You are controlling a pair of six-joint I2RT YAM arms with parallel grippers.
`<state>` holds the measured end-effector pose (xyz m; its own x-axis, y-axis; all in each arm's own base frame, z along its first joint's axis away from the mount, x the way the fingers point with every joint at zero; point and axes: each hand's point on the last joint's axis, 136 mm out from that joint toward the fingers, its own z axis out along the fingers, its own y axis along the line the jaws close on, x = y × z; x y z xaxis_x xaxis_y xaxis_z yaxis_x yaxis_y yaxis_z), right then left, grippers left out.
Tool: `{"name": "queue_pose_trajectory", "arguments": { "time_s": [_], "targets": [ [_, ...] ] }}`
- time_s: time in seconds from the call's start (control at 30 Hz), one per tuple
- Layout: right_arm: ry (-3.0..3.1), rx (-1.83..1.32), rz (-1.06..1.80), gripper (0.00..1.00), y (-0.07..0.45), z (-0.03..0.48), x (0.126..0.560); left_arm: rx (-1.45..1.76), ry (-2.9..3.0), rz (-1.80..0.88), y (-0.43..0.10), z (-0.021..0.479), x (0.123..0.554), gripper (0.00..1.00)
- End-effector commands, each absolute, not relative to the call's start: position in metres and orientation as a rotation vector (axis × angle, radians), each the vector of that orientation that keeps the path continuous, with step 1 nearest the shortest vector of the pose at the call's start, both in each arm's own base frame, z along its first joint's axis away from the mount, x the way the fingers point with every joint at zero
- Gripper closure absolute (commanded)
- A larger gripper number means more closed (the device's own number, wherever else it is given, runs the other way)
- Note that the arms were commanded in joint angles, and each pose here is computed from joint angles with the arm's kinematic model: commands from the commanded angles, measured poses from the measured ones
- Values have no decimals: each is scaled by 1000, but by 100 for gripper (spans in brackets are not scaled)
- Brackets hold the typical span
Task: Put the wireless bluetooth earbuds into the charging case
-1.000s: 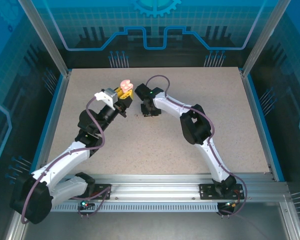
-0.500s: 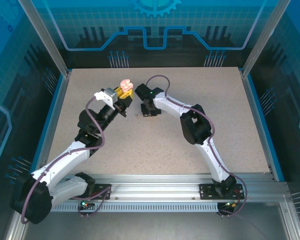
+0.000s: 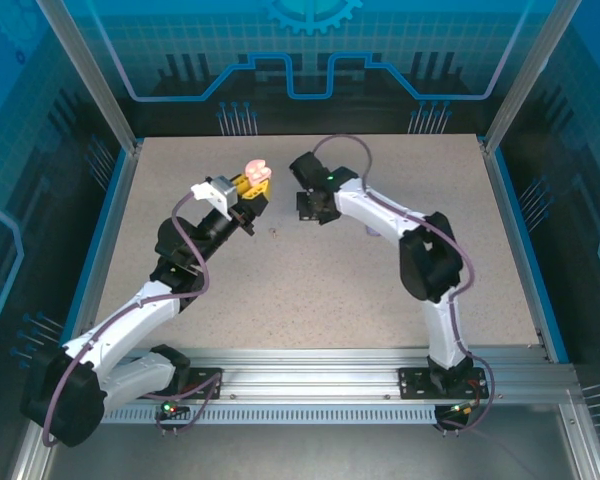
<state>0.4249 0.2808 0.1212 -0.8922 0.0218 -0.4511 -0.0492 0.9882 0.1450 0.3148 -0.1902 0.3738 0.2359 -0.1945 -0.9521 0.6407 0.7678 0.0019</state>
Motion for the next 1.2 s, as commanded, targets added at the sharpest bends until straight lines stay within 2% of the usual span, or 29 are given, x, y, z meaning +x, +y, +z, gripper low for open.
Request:
{"name": "queue_pose_trajectory", "arguments": {
  "time_s": [0.0,0.37,0.7,0.9,1.17],
  "targets": [
    [2545,44,293,84,266,169,430,472,1101,-618,-197,402,305,100],
    [2214,86,535,83,219,308,407,535,1091,-652,-217,397,295,100],
    [1885,-2,879,83,224,412,364,617,1089,-657,-245,380,289,100],
    [1751,-100,1110,83,244,442,336,642,1086,-651,-255,379,290,100],
    [1644,-208,1274,84,265,444,307,624,1075,-656,-261,383,294,100]
  ]
}}
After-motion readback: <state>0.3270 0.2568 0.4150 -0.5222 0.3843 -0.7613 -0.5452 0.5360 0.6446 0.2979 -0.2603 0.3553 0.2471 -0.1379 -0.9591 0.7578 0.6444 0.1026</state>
